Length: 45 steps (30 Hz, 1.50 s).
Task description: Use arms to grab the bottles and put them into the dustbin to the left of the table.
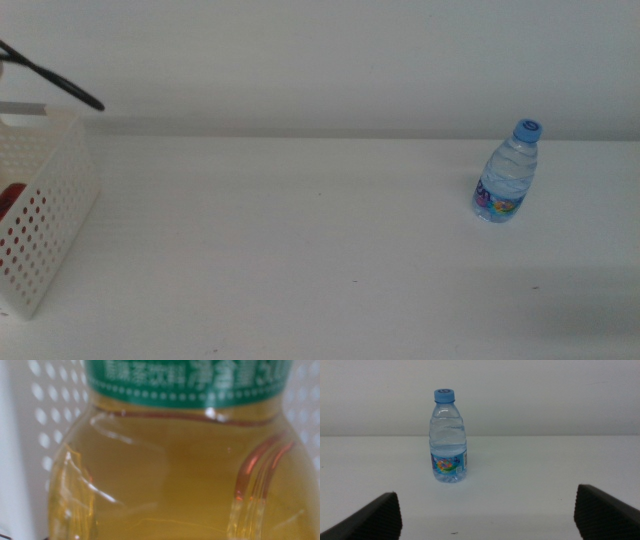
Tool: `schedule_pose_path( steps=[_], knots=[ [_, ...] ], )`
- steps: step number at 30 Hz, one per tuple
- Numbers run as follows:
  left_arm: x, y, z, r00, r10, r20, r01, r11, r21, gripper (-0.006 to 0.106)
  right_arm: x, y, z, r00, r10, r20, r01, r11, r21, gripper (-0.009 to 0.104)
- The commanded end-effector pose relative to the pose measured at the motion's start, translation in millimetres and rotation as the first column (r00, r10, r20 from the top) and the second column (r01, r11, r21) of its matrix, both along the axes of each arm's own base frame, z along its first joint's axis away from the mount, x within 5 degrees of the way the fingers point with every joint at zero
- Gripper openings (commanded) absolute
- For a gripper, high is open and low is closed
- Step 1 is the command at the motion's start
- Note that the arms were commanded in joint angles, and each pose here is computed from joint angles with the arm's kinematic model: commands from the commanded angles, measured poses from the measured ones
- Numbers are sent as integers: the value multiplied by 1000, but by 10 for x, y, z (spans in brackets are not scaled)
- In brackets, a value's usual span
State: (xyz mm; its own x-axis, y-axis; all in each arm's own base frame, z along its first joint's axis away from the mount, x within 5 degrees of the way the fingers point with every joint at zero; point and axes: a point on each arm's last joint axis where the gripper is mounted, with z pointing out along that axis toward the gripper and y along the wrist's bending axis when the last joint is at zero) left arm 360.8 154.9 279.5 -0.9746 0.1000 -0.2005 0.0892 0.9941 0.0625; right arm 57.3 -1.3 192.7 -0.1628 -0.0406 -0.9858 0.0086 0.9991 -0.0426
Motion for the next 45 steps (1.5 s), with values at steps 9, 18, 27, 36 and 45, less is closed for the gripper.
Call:
schedule_pose_path(
  steps=[9, 18, 27, 36, 45],
  knots=[
    [-178, -73, -295, 987, -45, -155, 33, 996, -82, 25, 5, -5, -142, 999, -6, -34, 6, 1000, -8, 92],
    [-209, -175, -174, 990, 4, -142, -16, 997, -80, 94, 5, -4, -142, 999, -6, -34, 6, 1000, -5, 92],
    [-539, -641, 699, 992, 77, 101, -71, 996, -59, 94, 5, -4, -142, 999, -6, -34, 6, 1000, -5, 92],
    [-1271, -1683, 1325, 870, -227, 437, 312, 940, -134, 94, 5, -4, -142, 999, -6, -34, 6, 1000, -5, 92],
    [-2468, -2218, 1237, 632, -441, 637, 631, 770, -93, 94, 5, -4, -142, 999, -6, -34, 6, 1000, -5, 92]
  ],
)
